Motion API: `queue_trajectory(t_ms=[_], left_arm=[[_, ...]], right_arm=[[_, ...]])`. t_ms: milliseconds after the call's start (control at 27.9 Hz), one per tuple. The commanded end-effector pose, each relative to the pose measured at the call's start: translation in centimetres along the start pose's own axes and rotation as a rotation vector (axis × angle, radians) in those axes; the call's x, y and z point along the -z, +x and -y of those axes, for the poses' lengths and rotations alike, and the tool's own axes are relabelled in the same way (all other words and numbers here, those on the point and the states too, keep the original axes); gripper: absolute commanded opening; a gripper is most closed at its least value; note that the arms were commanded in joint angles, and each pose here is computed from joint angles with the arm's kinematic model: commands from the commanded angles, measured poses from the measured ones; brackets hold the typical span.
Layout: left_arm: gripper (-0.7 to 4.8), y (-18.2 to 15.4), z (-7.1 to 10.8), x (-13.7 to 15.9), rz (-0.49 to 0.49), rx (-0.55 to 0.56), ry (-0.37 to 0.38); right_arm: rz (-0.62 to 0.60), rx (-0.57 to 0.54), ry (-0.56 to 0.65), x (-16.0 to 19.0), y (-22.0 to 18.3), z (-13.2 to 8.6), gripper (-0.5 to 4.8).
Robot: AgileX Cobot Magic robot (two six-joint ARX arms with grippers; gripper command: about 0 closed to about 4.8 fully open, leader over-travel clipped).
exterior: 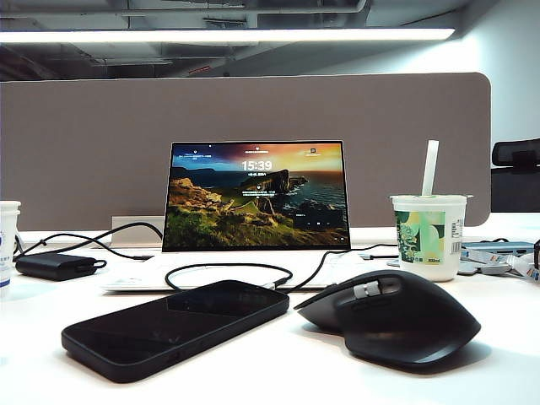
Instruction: Pick up the black phone, pick up the charger plug, insert the charger plug into the phone's charging port, and finally place the connected phone back on the desk.
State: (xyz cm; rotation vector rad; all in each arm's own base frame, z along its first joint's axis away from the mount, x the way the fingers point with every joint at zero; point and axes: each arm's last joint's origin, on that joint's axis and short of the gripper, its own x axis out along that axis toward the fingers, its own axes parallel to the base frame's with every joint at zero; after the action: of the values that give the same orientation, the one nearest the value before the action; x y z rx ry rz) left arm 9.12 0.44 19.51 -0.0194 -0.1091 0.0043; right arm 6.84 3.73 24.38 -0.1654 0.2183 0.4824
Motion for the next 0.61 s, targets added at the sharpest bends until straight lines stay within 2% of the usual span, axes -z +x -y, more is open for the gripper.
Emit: queue_trajectory(t_ms=[36, 286, 465, 537, 609], left_arm=[[-0.06, 0.1, -0.2, 0.5, 0.008, 0.007, -0.011], [-0.06, 0.3, -0.2, 1.9, 0.006, 0.014, -0.003], [-0.06, 0.3, -0.4, 1.9, 0.009, -0.068, -0.004], [-0.06, 0.3, -0.3, 1.9, 0.008, -0.057, -0.003], [-0.06, 0.3, 0.0, 1.9, 0.006, -0.032, 0.037]], right_arm=[[0.019, 0.008, -0.002, -0.3, -0.1, 0.0, 0.0], [0.02, 0.009, -0.002, -0.3, -0.1, 0.0, 0.0], [0.02, 0.008, -0.002, -0.3, -0.1, 0.0, 0.0], [0.02, 0.008, -0.002, -0.3, -0.1, 0.0, 0.0], [0.02, 0.008, -0.002, -0.3, -0.1, 0.0, 0.0]])
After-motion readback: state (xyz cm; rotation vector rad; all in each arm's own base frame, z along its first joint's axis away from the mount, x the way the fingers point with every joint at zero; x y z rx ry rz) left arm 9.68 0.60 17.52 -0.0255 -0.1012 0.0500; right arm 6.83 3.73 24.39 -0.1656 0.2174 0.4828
